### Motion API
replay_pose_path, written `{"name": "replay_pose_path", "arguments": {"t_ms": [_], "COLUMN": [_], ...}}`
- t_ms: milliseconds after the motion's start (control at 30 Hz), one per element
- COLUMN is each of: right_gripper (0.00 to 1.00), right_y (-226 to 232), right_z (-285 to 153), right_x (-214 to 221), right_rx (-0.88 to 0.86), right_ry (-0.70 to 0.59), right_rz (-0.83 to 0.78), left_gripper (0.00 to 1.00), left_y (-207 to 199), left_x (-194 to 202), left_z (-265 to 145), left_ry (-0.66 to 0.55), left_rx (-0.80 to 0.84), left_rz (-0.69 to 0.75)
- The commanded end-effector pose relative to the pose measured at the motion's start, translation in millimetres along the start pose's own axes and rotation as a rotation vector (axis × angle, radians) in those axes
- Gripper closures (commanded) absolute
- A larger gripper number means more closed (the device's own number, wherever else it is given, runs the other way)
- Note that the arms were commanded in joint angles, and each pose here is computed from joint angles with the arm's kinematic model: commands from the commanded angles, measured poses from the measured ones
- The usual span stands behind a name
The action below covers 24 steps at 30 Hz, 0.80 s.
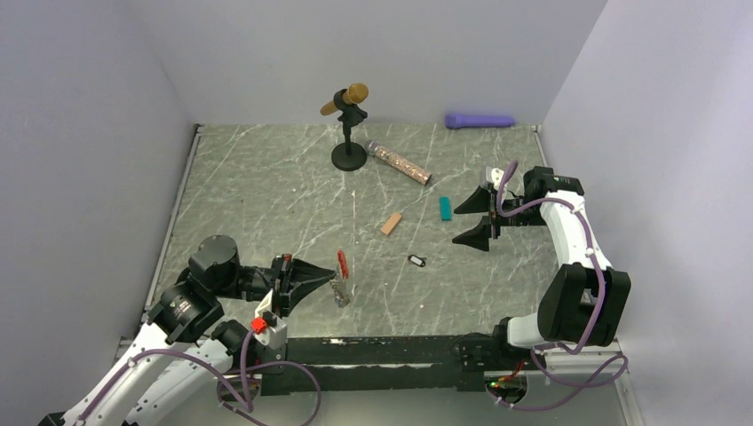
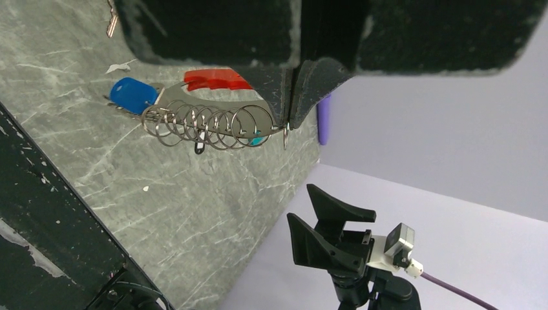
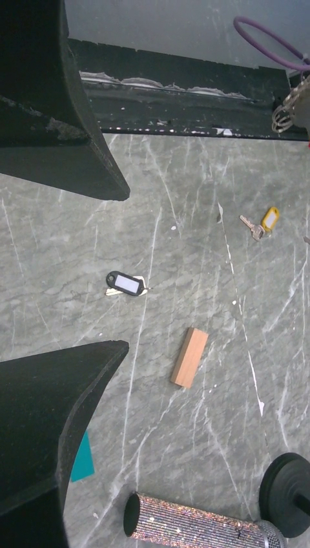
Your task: Put the keys on the keyring
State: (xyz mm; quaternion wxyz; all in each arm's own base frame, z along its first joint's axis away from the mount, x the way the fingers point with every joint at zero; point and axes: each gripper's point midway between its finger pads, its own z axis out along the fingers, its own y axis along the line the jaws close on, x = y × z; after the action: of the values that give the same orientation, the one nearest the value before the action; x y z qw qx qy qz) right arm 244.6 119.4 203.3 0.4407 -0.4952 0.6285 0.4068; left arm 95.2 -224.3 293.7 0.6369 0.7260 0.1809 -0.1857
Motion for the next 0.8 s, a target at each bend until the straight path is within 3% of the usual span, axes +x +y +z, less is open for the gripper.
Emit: {"name": "replay_pose_path", "arguments": {"t_ms": [0,467,767], "right_gripper": [0.16,0.16,0.16], "right_y": [-5.7,-5.1,-4.4], "right_z": [-0.3,-0.2,-0.2], "right_x": [-10.8,-9.9,-11.2], "right_rx": [0.006,0.010,0.009], "right_ry": [-0.022,-0.019,-0.024], "right_rz": [-0.048,-0.052,-0.058], "left_gripper": [1.00,1.00,1.00], "left_y": [8.0,8.4,20.5], "left_x": [-4.7,-10.4,-21.3], "left_z": [-0.8,1.1,0.6], "left_ry": [-0.011,-0.053,-0.117], "left_rx": [-0.028,-0.051,-0.072], "left_rz": [0.066,0.041,-0.104]}}
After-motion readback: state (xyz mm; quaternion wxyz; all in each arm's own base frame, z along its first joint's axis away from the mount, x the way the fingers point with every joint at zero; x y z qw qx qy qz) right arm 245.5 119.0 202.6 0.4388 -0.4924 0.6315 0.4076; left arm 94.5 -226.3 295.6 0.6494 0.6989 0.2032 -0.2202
